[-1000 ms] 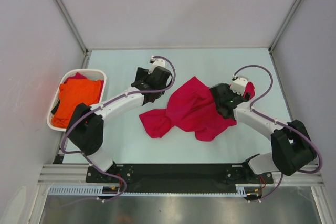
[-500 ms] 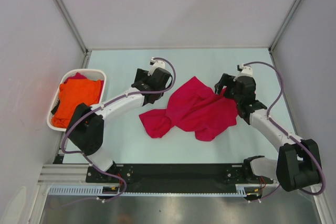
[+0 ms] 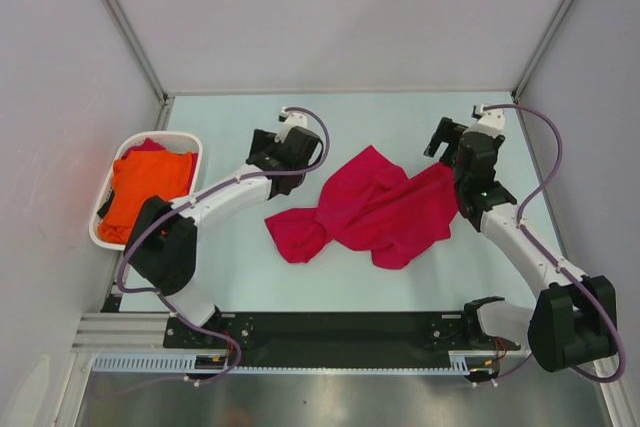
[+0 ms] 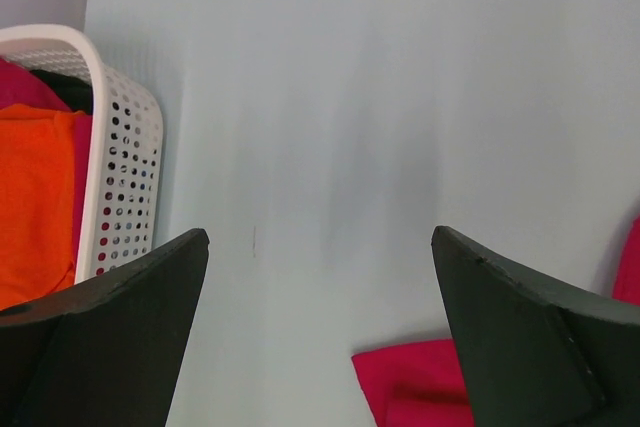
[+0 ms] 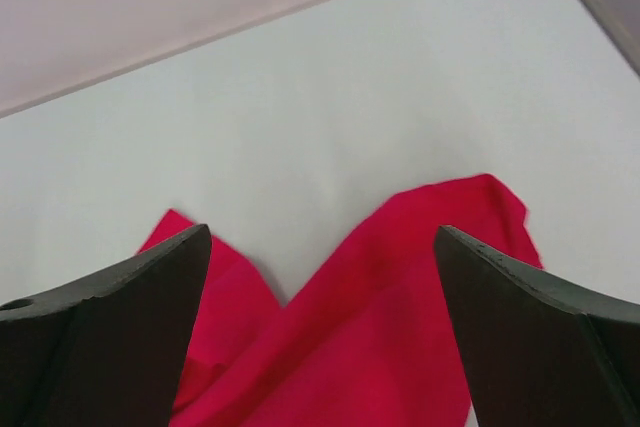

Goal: Fold and stack the t-shirts
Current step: Flatten out the tshirt

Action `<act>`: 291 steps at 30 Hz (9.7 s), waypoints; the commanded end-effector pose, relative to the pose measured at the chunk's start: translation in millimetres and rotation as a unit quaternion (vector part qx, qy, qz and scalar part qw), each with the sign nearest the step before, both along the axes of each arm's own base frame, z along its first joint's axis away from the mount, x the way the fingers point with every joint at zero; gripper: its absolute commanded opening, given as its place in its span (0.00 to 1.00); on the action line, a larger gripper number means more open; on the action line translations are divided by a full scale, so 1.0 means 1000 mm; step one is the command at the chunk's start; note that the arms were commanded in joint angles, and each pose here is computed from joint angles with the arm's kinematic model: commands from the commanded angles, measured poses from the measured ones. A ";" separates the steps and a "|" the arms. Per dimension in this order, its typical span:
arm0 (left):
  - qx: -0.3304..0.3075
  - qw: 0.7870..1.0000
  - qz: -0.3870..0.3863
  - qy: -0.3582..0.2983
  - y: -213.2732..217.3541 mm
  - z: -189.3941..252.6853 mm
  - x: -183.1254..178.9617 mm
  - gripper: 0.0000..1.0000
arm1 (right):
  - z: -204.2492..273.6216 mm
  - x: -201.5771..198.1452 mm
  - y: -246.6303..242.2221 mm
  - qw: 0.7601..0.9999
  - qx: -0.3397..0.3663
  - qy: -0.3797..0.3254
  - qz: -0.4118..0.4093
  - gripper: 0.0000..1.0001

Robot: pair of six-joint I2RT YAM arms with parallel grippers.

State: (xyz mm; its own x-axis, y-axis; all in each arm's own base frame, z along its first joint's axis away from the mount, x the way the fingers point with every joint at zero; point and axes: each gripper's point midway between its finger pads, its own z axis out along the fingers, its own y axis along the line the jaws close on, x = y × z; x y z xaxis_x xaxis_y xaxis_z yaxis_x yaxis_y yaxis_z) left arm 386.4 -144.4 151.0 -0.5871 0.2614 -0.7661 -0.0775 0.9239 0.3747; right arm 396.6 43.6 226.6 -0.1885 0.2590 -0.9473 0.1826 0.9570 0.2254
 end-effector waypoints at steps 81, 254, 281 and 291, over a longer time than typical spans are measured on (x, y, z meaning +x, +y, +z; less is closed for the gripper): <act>-0.070 0.996 -0.050 0.033 -0.048 -0.014 0.002 0.96 | -0.126 -0.042 0.012 0.966 -0.088 0.235 -0.066 1.00; -0.102 0.970 0.160 -0.152 0.119 0.165 -0.058 0.00 | -0.052 -0.061 0.117 0.949 -0.304 0.076 -0.034 0.00; -0.117 0.976 0.124 -0.135 0.084 0.172 0.006 0.00 | 0.036 -0.022 0.080 0.962 -0.250 -0.061 -0.092 0.00; -0.106 0.974 0.188 -0.073 0.101 0.102 0.106 0.04 | -0.007 0.108 0.134 0.914 -0.377 -0.079 -0.125 0.03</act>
State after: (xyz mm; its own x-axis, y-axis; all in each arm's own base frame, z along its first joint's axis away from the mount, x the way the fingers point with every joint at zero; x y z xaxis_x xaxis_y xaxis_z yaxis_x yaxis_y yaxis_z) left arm 464.3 -60.8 247.2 -0.5409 -0.0314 -0.8405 -0.4044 0.8860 0.2271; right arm 466.9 155.2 191.0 -0.1863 -0.4364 -0.8802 0.3741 0.7969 -0.4743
